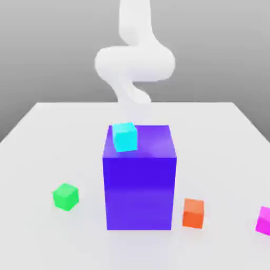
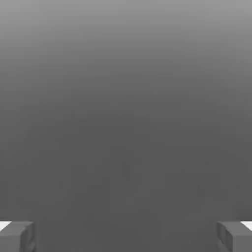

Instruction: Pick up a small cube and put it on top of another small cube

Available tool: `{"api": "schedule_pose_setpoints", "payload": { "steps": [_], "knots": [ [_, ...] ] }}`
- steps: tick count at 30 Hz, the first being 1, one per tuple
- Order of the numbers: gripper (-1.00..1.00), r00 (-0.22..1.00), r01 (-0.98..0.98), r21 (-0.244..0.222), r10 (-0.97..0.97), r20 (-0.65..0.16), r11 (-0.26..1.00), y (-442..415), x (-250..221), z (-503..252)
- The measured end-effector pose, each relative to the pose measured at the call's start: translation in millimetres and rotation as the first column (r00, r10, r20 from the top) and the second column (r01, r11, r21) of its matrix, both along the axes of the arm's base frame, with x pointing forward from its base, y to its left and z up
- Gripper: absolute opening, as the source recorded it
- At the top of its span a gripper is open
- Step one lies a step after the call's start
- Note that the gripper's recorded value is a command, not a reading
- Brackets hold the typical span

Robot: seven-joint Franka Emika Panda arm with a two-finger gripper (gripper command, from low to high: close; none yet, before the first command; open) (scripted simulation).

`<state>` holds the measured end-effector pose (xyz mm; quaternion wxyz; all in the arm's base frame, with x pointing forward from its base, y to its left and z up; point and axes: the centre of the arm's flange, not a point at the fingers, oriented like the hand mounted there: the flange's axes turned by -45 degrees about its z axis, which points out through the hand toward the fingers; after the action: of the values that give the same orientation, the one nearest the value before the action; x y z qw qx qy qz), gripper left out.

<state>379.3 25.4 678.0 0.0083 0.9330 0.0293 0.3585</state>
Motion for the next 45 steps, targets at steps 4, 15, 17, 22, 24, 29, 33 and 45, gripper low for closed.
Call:
{"api": "schedule_pose_setpoints", "payload": {
  "steps": [4,15,17,22,24,29,33,45],
  "knots": [
    [0.00,0.989,-0.111,-0.070,0.103,-0.110,0.991,46,45,-60],
    [0.00,0.838,-0.461,-0.152,0.373,-0.399,0.874,178,89,-249],
    [0.00,0.788,-0.532,-0.148,0.423,-0.448,0.834,205,84,-285],
    [0.00,0.641,-0.687,-0.109,0.527,-0.559,0.719,262,55,-375],
    [0.00,0.579,-0.733,-0.084,0.555,-0.598,0.675,278,41,-410],
    [0.00,0.430,-0.824,-0.012,0.612,-0.664,0.567,312,-2,-491],
    [-1.00,0.417,-0.831,-0.005,0.616,-0.669,0.556,315,-6,-544],
    [-1.00,0.425,-0.834,-0.012,0.628,-0.652,0.552,319,0,-485]
  ]
}}
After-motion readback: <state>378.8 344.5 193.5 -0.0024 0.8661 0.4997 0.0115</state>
